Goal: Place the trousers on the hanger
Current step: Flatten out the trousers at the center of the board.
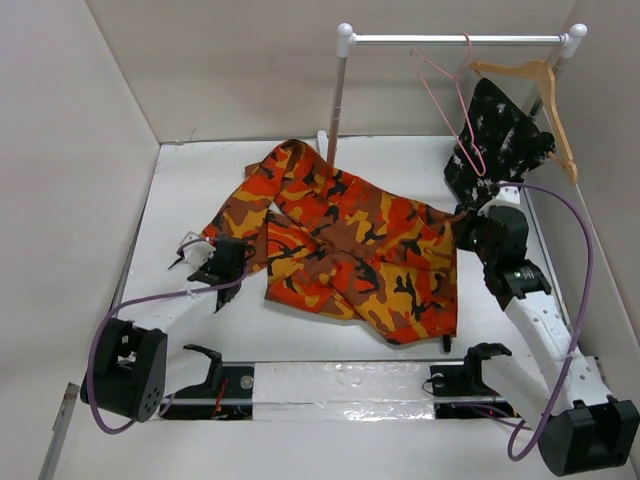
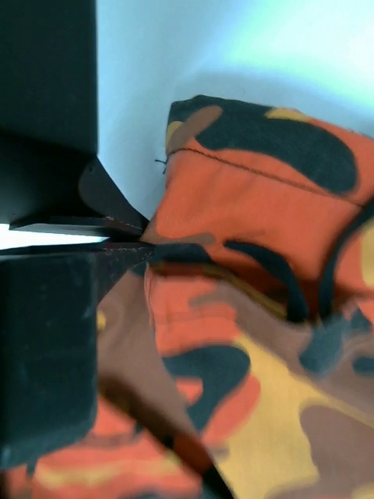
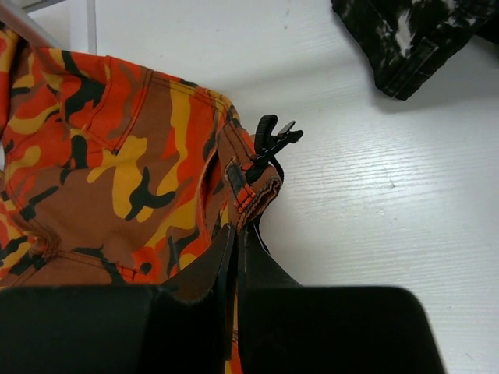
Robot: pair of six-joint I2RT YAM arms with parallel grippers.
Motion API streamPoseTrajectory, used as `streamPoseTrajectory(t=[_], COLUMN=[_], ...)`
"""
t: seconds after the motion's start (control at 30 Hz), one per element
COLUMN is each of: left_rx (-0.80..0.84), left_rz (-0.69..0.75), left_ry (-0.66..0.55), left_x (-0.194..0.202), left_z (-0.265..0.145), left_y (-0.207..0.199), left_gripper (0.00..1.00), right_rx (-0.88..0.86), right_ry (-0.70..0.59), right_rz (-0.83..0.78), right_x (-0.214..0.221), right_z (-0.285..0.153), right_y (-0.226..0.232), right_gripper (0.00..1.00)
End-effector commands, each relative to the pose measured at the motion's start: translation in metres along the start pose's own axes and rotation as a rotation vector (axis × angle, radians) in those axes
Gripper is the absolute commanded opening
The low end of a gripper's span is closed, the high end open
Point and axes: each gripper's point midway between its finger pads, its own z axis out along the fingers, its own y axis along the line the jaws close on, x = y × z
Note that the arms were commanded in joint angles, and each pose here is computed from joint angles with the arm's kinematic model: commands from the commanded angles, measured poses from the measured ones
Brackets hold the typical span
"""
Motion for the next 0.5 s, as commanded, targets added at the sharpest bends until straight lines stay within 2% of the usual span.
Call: streamPoseTrajectory(t=[0.0,0.03,0.17,0.3,0.47], left_rx=[0.079,0.067,0.181,0.257,0.14], left_rz=[-0.076,-0.059,-0.114,-0.239,-0.259], left_ry=[-0.077,-0.085,-0.235,-0.363,-0.475], left_x=[-0.04,-0.047,-0.111,-0.165,-0.199], left_z=[-0.016,-0.024,-0.079,-0.131,-0.163], left_y=[-0.042,-0.039,-0.054,-0.042,-0.004], left_gripper=[0.0,0.0,0.0,0.0,0.0], right_rx=[0.001,0.039,0.175,0.294,0.43], right_ry=[-0.102,-0.1,-0.156,-0.242,-0.279], right_rz=[0.024,0.042,0.131,0.224,0.299], right_x=[-0.032,-0.032,-0.05,-0.075,-0.094], right_z=[-0.001,0.003,0.006,-0.002,-0.008], right_y=[-0.002,-0.013,-0.062,-0.104,-0.147], right_gripper=[0.0,0.0,0.0,0.0,0.0])
